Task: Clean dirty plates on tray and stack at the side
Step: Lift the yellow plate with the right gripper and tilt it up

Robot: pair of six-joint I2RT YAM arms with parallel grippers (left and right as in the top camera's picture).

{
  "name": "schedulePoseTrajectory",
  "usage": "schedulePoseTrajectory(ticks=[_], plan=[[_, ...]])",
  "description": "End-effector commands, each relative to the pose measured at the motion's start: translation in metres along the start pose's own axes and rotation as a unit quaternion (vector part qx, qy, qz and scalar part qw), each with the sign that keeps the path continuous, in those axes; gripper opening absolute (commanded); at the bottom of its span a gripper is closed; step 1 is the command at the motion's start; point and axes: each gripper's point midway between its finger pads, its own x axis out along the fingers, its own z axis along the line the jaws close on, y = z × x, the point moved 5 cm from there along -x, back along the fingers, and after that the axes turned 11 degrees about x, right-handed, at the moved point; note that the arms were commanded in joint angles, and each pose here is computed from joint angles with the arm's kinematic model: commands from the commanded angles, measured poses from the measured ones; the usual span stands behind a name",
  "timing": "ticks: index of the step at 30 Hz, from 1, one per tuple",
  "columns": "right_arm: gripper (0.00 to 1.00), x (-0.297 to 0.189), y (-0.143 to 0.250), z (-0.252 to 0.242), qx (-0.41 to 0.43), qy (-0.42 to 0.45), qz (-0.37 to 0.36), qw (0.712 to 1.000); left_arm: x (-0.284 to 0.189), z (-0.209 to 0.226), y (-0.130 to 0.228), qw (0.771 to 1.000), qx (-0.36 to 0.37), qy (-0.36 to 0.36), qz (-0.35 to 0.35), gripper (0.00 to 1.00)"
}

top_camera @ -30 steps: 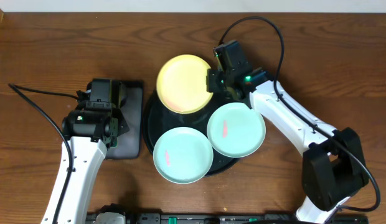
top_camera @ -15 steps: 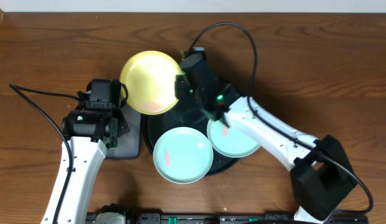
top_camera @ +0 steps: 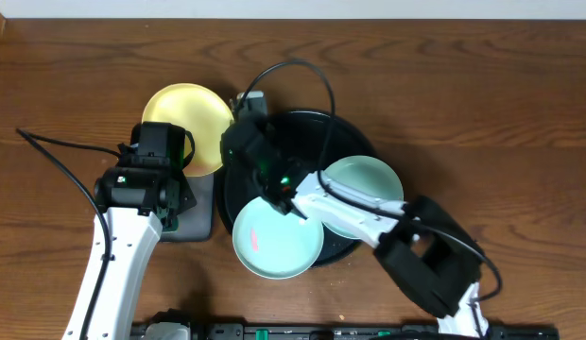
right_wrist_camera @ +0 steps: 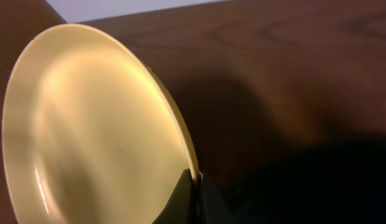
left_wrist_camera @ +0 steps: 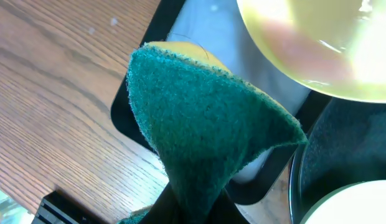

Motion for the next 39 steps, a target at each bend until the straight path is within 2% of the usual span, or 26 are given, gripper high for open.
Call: schedulePoseTrajectory(ticks=[1, 7, 14, 19, 22, 26, 31, 39], plan=[[0.01, 0.003, -0.004, 0.002, -0.069, 0.015, -0.046, 0.996, 0.000, 0.002, 0.001, 1.000, -0.005, -0.004, 0.001, 0.07], [0.01, -0.003, -0.017, 0.023, -0.203, -0.012, -0.091, 0.975, 0.000, 0.000, 0.002, 1.000, -0.004, 0.007, 0.006, 0.07], [0.01, -0.023, -0.026, 0.057, -0.355, 0.008, -0.177, 0.918, 0.000, -0.001, 0.002, 1.000, -0.004, 0.008, 0.006, 0.07], [0.01, -0.040, -0.040, 0.075, -0.421, 0.036, -0.241, 0.874, 0.000, -0.001, 0.002, 1.000, -0.004, 0.008, 0.006, 0.07], [0.01, -0.048, -0.048, 0.084, -0.427, 0.032, -0.272, 0.862, 0.000, -0.001, 0.002, 1.000, -0.004, 0.008, 0.006, 0.07], [0.01, -0.056, -0.060, 0.086, -0.398, 0.042, -0.304, 0.865, 0.000, -0.001, 0.002, 1.000, -0.004, 0.008, 0.006, 0.08], [0.01, -0.057, -0.059, 0.087, -0.395, 0.041, -0.306, 0.865, 0.000, -0.001, 0.002, 1.000, -0.004, 0.008, 0.006, 0.07], [0.01, -0.057, -0.059, 0.087, -0.352, 0.029, -0.308, 0.883, 0.000, -0.001, 0.002, 1.000, -0.004, 0.008, 0.006, 0.07]])
